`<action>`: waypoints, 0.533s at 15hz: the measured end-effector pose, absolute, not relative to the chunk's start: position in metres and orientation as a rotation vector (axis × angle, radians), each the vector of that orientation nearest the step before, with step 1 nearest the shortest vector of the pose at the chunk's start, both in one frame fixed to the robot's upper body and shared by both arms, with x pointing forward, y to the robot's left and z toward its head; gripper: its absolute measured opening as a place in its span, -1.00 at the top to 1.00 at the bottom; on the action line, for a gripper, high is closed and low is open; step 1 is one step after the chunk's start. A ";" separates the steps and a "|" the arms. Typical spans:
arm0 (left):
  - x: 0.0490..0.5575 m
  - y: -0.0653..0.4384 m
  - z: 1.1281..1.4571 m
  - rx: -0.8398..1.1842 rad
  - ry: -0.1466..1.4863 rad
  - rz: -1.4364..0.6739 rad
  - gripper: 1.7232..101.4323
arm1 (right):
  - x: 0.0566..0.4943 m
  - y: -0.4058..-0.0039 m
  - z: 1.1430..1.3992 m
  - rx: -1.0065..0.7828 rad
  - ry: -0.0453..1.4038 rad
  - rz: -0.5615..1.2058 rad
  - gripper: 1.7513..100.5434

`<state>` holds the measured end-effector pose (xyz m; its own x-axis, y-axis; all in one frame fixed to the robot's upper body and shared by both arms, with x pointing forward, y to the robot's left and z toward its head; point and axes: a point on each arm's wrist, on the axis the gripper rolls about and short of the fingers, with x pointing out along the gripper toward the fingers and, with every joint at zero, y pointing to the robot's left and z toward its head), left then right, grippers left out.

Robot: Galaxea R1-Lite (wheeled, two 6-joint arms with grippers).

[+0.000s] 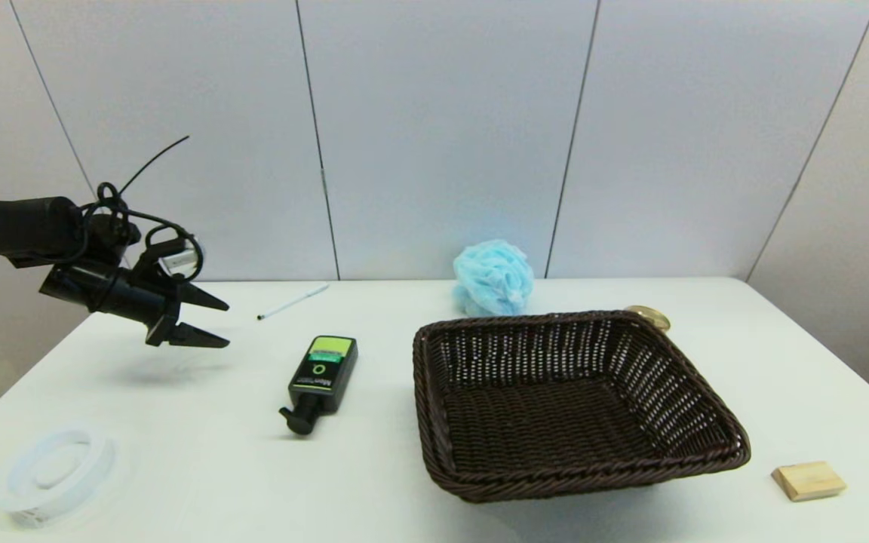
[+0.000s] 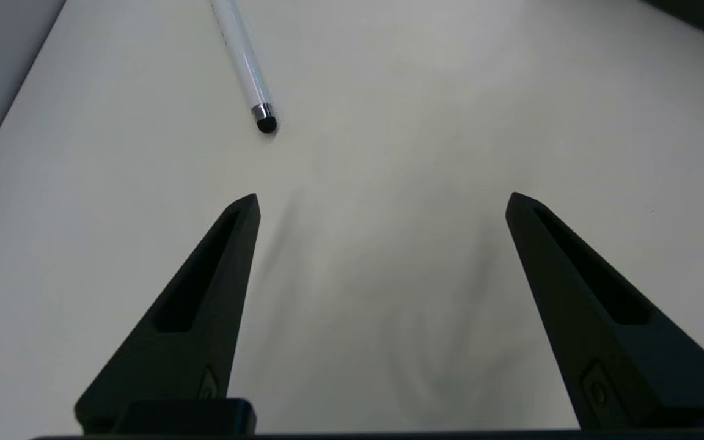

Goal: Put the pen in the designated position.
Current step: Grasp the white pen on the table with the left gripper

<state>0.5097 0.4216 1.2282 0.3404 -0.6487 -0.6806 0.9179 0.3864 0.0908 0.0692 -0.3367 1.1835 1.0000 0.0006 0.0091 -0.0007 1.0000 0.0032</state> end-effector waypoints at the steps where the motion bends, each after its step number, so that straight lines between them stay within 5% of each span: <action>1: 0.511 0.417 1.228 0.514 0.605 -1.092 -0.66 | 0.069 -0.337 1.183 0.003 -0.009 0.000 -0.95; 8: 0.527 0.379 1.220 0.491 0.601 -1.127 -0.82 | 0.069 -0.337 1.183 0.003 -0.009 0.001 -0.95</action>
<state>0.5265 0.3790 1.2201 0.3037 -0.6806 -0.6667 0.9328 0.3549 0.0625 0.0692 -0.3367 1.1834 1.0000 0.0006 0.0087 -0.0007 1.0000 0.0032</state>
